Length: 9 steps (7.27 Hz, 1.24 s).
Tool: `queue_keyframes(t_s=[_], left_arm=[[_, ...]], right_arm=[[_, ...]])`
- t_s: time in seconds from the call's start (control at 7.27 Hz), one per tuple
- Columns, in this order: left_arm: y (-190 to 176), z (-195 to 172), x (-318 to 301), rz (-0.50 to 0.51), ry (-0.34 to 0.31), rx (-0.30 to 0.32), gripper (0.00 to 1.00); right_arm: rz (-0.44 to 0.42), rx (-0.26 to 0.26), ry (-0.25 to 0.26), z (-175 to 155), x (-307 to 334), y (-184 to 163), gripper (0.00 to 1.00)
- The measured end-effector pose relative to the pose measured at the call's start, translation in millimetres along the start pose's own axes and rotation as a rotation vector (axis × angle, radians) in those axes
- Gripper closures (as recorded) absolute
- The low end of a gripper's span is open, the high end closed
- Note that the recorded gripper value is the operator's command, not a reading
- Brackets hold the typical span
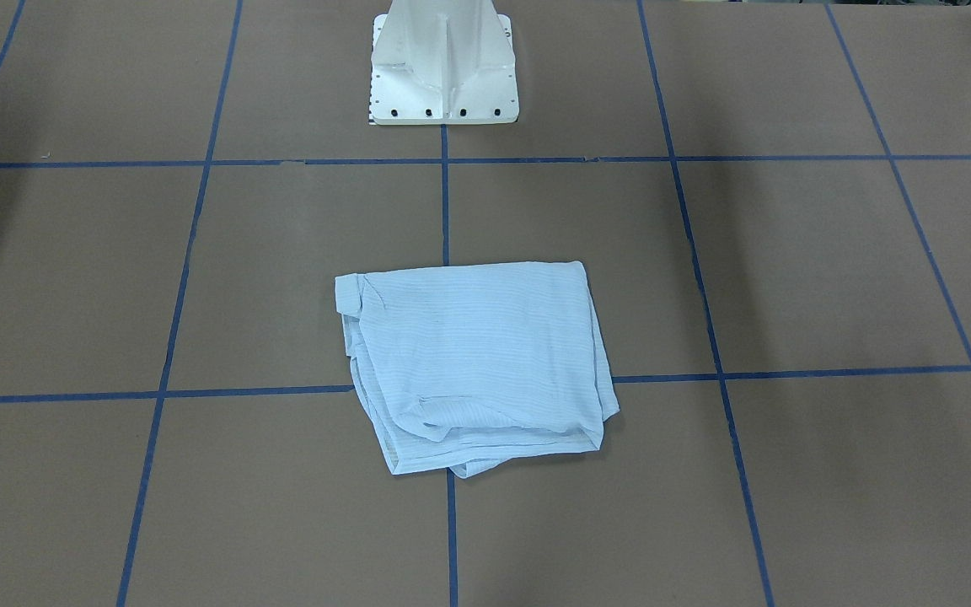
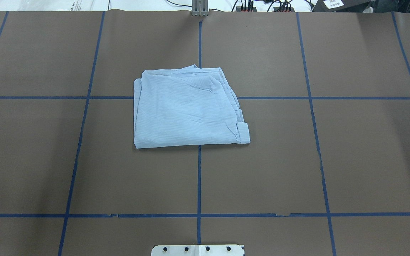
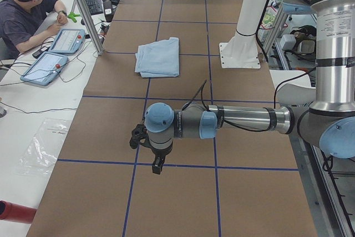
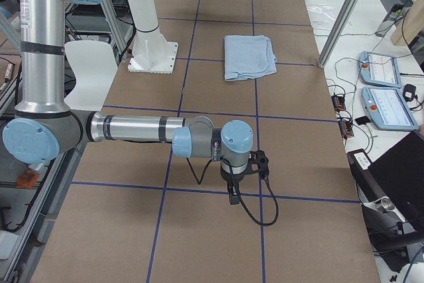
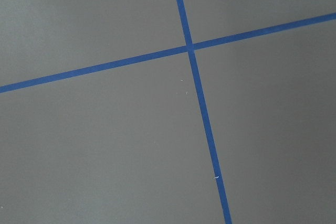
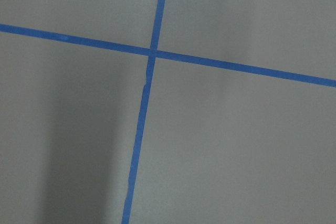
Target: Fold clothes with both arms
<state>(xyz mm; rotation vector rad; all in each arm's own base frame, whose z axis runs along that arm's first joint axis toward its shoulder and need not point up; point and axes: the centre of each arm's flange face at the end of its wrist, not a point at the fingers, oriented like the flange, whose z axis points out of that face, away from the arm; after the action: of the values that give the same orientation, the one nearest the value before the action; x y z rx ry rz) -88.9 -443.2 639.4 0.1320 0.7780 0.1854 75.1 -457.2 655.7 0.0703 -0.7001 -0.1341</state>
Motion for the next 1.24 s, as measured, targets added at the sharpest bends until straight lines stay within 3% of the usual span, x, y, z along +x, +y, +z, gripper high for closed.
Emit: queue_keyframes(t_s=[1.24], left_arm=[[11.2,2.3,-5.2,-0.018,0.001,-0.005,0.0]], right_arm=[[0.0,-0.007,-0.011,11.5,7.5,8.7,0.0]])
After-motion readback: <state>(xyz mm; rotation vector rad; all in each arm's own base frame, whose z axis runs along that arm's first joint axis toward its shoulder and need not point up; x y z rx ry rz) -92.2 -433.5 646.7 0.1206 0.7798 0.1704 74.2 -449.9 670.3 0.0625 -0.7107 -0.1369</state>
